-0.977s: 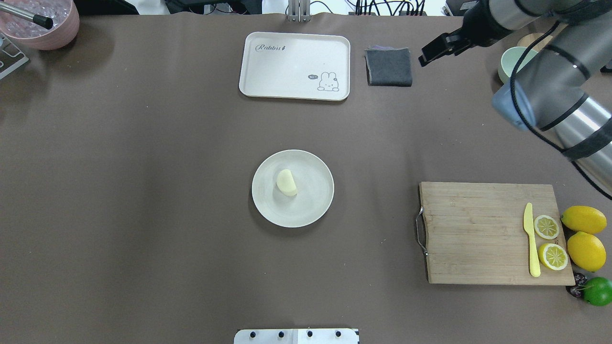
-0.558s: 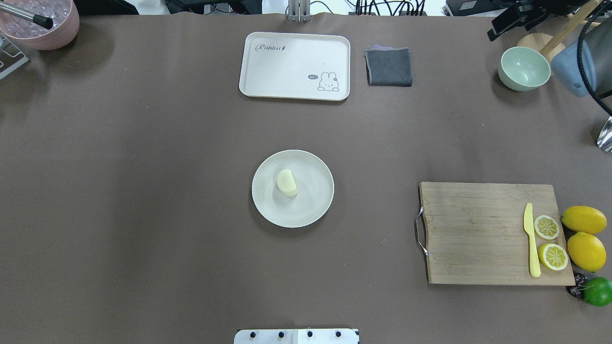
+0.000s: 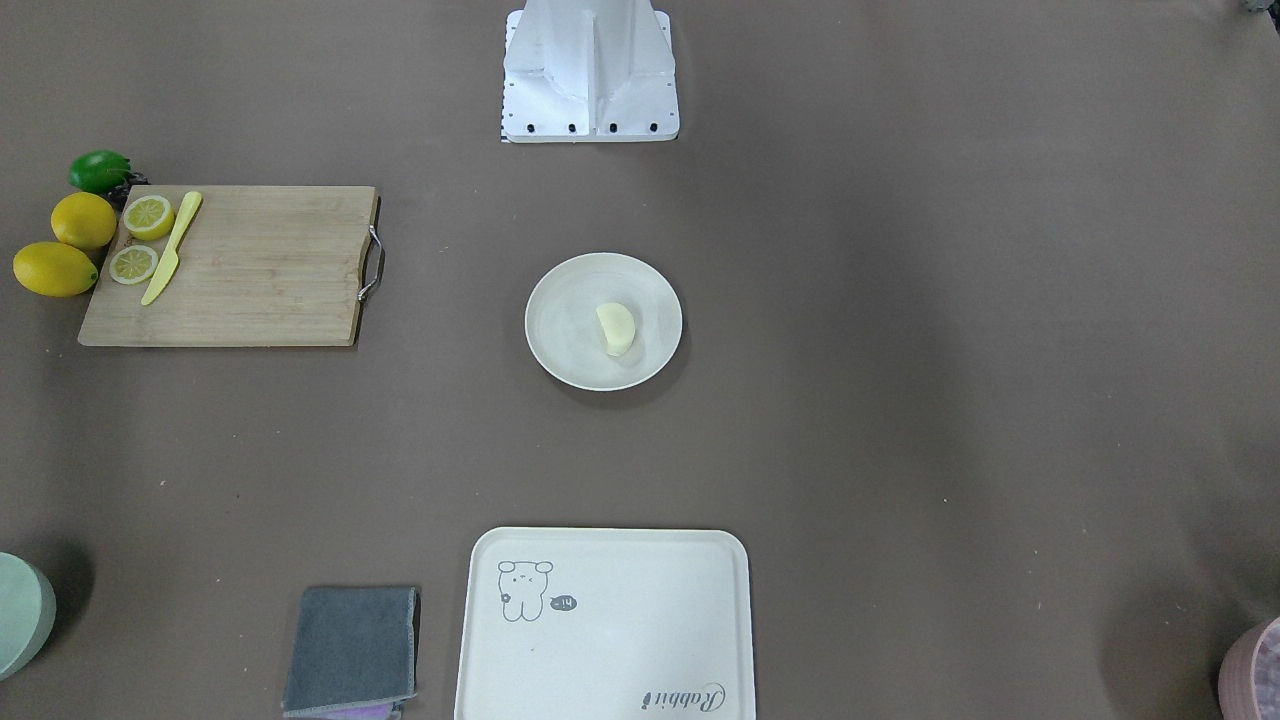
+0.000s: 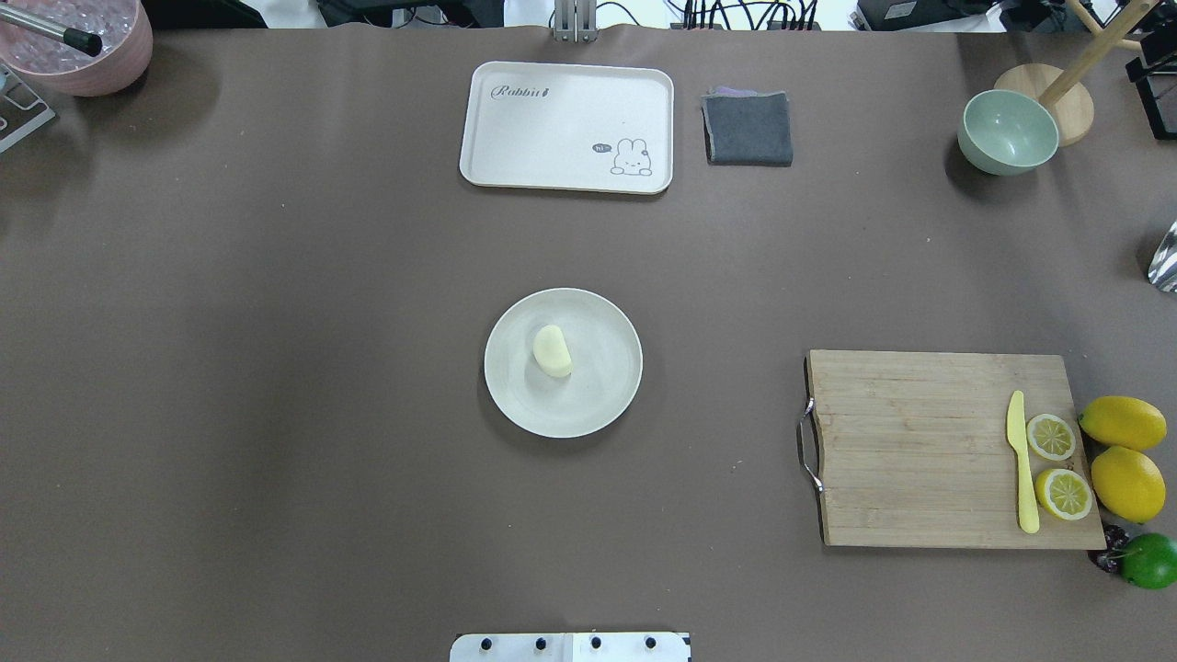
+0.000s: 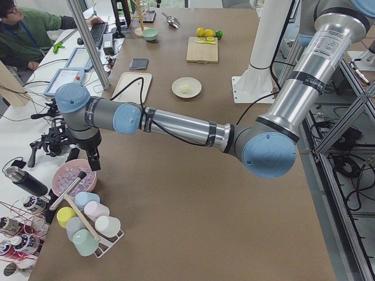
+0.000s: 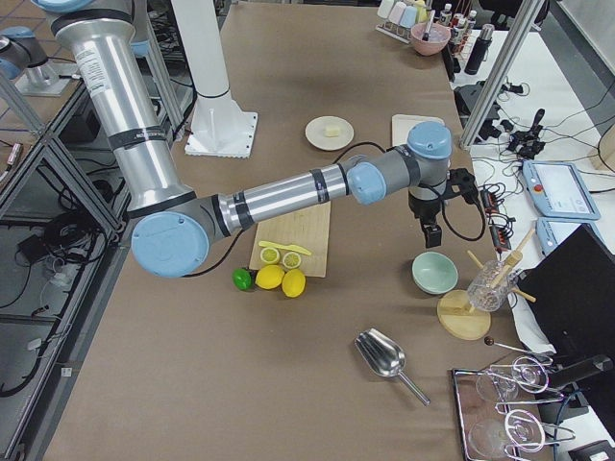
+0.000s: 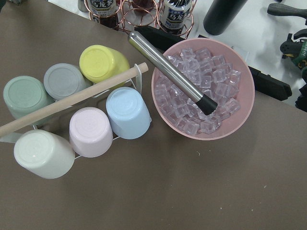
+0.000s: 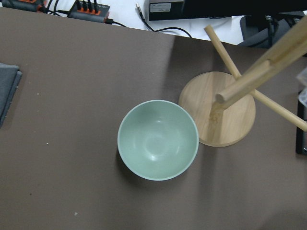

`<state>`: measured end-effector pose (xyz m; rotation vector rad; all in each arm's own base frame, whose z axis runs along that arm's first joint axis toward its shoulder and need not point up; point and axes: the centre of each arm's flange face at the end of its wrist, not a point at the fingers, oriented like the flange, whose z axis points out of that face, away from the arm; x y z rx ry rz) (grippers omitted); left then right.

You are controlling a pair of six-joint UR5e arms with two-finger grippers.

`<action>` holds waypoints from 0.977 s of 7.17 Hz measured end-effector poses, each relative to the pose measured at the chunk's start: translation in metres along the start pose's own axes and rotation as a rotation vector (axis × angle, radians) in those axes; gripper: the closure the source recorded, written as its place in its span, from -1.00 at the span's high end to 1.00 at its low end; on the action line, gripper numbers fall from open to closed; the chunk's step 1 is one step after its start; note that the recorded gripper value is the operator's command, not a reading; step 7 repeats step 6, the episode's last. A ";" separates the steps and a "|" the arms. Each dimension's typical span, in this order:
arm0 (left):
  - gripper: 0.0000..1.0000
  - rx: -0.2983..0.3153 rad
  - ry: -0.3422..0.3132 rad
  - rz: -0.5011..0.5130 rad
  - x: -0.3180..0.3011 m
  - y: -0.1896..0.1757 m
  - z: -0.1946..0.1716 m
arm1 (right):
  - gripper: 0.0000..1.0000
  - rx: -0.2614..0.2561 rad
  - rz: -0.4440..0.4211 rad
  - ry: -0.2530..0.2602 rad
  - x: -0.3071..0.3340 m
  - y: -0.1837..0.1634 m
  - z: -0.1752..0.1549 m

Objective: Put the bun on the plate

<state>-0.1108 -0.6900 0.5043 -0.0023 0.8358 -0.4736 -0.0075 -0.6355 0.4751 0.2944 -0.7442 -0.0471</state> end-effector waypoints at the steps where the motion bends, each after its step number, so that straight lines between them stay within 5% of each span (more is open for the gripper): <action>1: 0.95 -0.011 -0.008 -0.013 -0.010 -0.001 0.002 | 1.00 -0.001 0.020 0.007 0.021 0.004 -0.003; 4: 0.95 -0.039 -0.018 0.133 -0.032 0.002 0.016 | 1.00 -0.011 0.011 0.017 0.051 0.013 -0.001; 7: 0.95 -0.046 -0.018 0.177 -0.037 0.004 0.020 | 1.00 -0.010 0.013 0.018 0.055 0.014 -0.002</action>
